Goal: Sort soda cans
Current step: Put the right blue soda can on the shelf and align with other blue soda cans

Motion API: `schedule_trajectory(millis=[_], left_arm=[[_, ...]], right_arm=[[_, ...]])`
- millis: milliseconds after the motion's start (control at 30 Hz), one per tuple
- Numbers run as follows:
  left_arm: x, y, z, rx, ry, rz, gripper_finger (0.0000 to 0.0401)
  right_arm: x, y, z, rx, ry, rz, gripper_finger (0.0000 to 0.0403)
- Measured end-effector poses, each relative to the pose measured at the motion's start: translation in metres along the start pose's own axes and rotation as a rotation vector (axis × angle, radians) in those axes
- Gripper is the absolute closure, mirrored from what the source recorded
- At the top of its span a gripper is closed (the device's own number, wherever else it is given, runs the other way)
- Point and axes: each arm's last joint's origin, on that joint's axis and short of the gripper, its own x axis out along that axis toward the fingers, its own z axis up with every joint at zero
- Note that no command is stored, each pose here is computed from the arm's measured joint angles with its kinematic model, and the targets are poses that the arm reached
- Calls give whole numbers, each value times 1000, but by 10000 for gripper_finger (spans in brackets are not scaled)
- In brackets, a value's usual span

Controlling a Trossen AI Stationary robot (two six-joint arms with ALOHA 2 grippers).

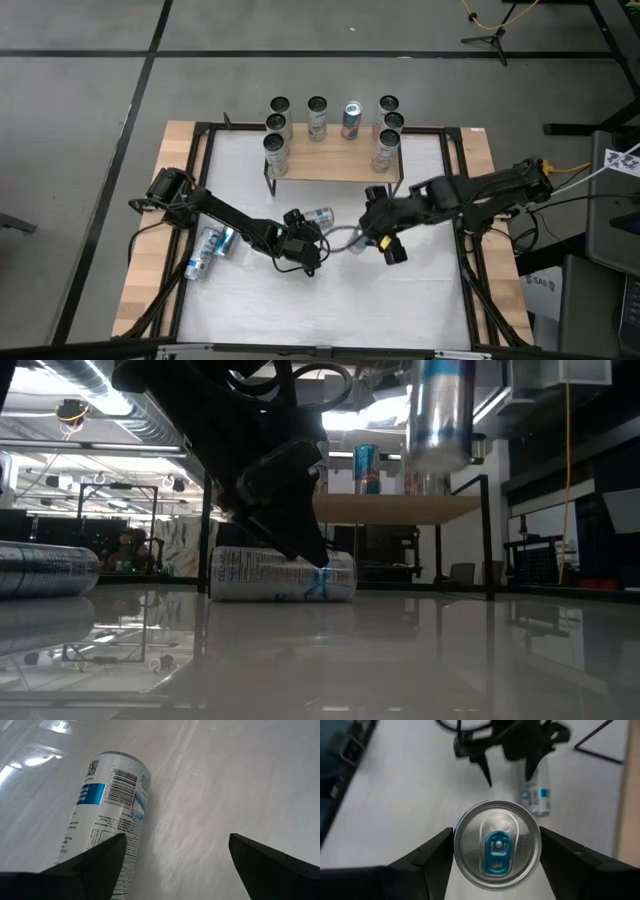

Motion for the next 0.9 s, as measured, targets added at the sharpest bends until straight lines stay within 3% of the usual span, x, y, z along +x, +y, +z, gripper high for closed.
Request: schedule_trajectory(millis=[500,900], left_arm=[[0,0,0,0,0,1,55],[0,0,0,0,0,1,55]], right_arm=[[-53,-78,8,224,-121,-45,144],[-63,-135,-12,262,-121,-148,144]])
